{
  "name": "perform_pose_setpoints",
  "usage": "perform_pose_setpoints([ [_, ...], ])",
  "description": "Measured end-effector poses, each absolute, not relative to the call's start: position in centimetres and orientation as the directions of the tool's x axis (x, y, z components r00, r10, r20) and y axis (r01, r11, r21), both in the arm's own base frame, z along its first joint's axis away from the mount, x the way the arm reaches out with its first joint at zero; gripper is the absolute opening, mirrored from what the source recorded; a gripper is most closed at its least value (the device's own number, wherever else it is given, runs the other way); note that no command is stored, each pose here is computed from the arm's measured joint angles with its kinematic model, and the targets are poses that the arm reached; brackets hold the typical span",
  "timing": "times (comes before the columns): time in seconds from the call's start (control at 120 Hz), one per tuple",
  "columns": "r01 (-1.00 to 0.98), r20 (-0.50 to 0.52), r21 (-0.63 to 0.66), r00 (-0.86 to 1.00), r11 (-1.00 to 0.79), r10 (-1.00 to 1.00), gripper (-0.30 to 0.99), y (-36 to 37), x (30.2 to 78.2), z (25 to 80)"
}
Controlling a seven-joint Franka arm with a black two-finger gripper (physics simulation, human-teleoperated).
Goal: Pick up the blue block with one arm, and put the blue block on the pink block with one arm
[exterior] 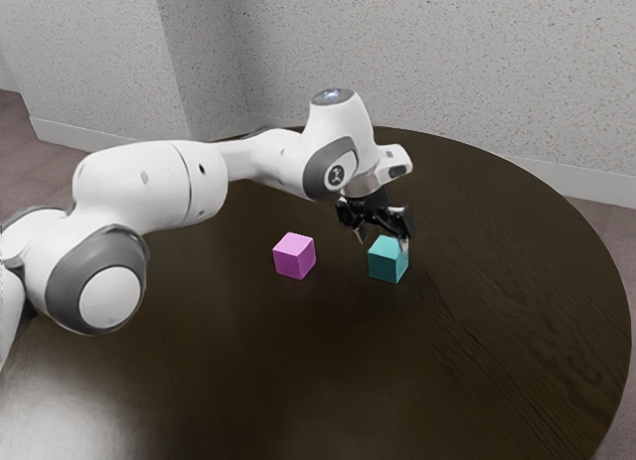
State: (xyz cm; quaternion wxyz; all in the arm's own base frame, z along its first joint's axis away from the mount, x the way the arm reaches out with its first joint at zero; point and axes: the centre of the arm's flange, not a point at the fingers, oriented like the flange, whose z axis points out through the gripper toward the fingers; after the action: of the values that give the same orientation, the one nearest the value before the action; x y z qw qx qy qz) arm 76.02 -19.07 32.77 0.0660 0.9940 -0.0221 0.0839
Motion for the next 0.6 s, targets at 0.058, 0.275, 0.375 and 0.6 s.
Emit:
perform_pose_setpoints([
  [0.058,-0.103,0.199,0.123,0.977,-0.987,-0.077,0.69,-19.0,76.5,32.9],
  [0.275,-0.218,0.245,0.120,0.952,-0.969,-0.184,0.69,-18.9,77.2,32.1],
  [0.375,-0.219,0.237,0.137,0.954,-0.966,-0.183,0.69,-18.5,77.2,31.8],
  [0.6,-0.204,0.204,0.154,0.964,-0.967,-0.171,0.69,-17.8,77.1,30.8],
])
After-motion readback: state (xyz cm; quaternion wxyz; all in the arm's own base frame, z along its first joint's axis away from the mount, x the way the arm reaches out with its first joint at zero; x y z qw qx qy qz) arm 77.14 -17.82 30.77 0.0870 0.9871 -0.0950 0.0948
